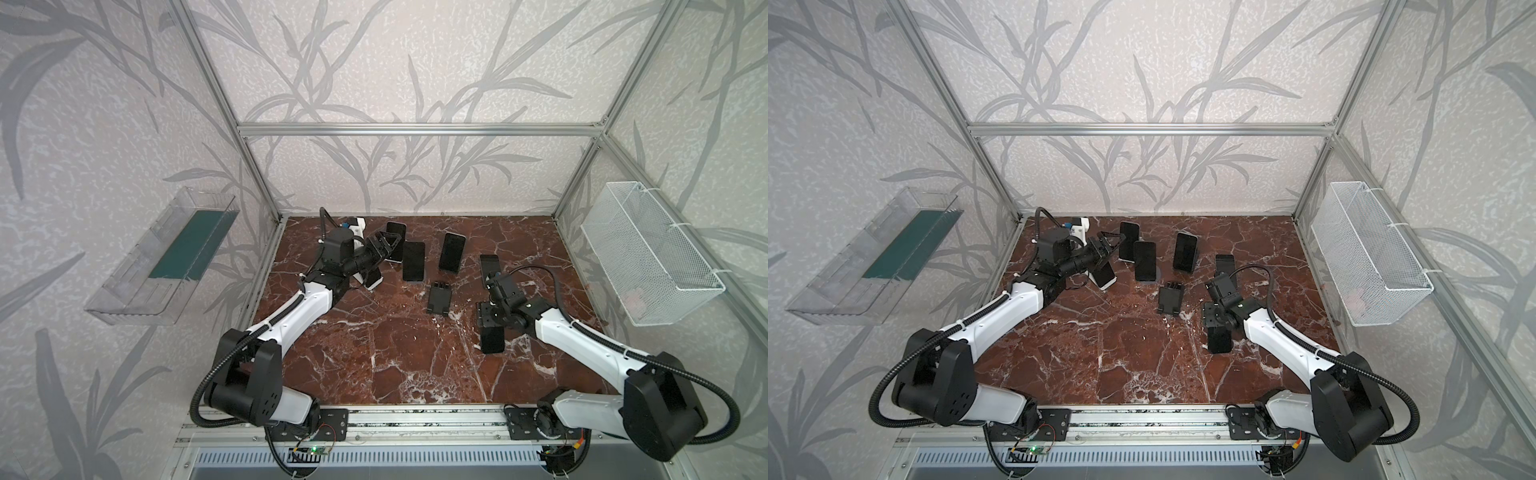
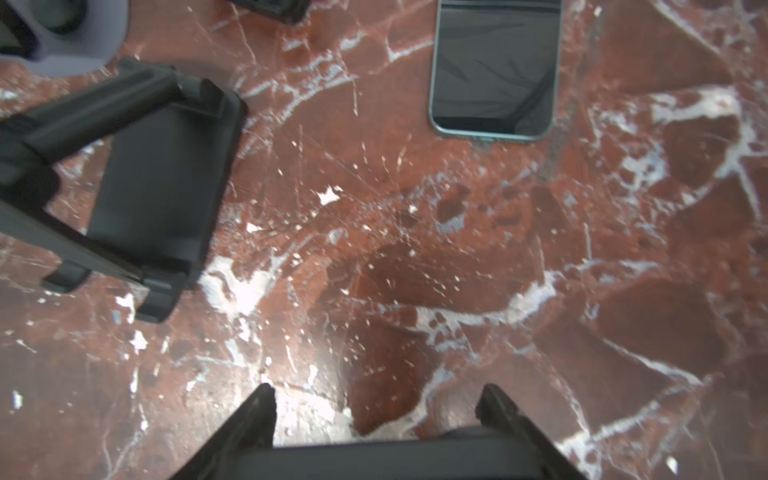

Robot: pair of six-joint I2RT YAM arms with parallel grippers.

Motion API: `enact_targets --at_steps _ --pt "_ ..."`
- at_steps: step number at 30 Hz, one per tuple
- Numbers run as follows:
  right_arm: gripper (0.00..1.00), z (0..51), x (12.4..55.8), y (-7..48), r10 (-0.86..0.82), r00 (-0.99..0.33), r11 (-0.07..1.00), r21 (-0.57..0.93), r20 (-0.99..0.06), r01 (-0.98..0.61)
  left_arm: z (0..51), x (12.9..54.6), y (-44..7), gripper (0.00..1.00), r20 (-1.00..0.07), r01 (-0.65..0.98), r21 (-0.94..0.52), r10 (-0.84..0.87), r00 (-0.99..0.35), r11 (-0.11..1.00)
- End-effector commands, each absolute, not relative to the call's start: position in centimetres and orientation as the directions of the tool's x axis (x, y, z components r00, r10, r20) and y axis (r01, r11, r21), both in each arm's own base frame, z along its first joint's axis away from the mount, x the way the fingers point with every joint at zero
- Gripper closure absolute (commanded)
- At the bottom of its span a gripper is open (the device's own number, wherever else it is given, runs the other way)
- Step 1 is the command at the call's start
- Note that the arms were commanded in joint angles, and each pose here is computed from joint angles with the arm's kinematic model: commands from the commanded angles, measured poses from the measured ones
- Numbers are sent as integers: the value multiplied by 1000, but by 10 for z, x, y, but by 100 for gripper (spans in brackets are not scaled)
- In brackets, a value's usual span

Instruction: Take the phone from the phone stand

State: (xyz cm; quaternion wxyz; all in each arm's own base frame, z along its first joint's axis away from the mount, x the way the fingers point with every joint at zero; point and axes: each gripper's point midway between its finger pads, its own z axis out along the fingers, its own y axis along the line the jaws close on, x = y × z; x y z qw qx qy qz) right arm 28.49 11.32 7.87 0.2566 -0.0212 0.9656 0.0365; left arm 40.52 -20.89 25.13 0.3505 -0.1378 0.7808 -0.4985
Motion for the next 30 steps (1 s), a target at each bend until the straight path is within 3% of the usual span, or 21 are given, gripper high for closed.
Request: enact_targets --at_steps 1,30 --pt "25 85 298 122 -18 -864 991 105 -503 -82 270 407 -213 20 -437 181 -872 -558 -705 455" --pt "25 20 377 140 -49 -943 998 26 -329 -61 274 406 -211 21 -416 177 -888 -577 -703 425"
